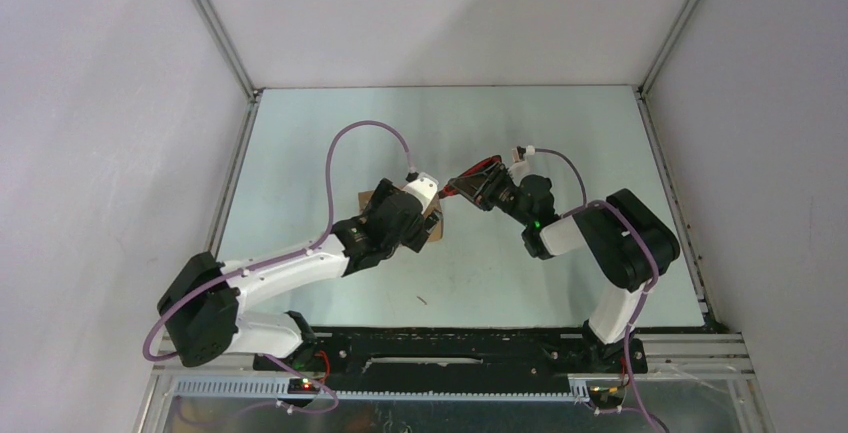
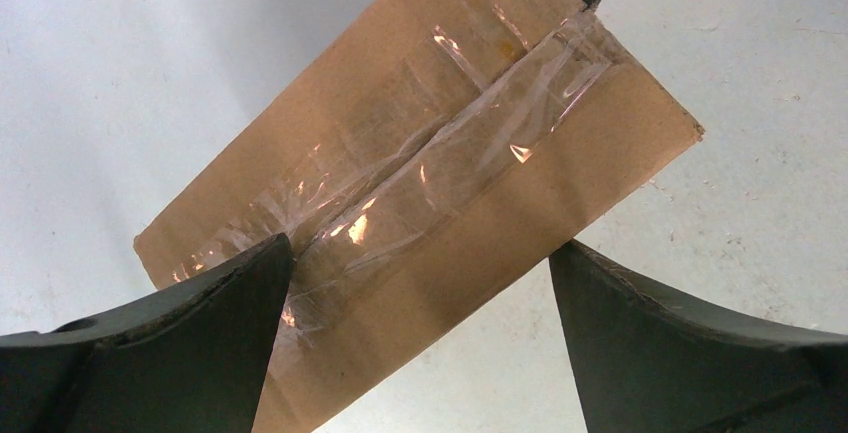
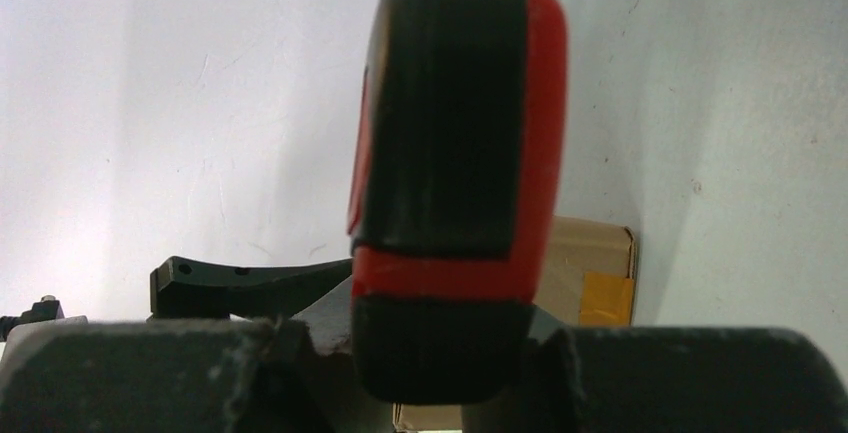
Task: Unpack the express box
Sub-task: Cut the express box at the center of the board.
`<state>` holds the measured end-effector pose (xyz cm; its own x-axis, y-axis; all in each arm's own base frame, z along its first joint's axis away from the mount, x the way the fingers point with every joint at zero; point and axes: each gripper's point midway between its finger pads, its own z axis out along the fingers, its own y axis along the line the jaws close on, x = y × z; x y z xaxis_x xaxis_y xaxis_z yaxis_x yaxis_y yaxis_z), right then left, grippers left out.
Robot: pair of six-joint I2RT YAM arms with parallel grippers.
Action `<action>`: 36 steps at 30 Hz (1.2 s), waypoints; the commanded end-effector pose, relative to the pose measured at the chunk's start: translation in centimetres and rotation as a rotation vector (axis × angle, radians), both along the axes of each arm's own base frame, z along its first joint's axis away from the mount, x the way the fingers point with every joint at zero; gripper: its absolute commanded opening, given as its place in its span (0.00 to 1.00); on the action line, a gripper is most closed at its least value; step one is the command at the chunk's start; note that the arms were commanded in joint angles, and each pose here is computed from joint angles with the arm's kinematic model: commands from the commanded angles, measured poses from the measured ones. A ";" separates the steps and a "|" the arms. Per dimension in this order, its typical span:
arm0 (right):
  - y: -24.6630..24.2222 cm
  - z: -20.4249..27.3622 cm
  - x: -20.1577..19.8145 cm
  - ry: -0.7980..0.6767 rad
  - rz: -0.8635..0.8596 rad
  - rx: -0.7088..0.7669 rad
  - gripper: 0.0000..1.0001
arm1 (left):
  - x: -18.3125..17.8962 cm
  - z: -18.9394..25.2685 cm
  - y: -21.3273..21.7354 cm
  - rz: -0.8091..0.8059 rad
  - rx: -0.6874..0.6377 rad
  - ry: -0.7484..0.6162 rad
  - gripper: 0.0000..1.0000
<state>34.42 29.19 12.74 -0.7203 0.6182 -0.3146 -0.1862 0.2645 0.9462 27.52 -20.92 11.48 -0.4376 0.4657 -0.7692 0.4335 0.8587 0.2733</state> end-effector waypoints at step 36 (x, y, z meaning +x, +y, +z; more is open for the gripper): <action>-0.2 -5.8 -4.7 0.150 0.258 -0.119 0.00 | 1.7 1.2 3.9 0.165 -0.013 -0.091 1.00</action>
<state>33.55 29.08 12.66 -0.7826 0.5325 -0.3226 -0.2242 0.2423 0.9439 27.57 -20.58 11.61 -0.4322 0.4495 -0.7818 0.4319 0.8642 0.2582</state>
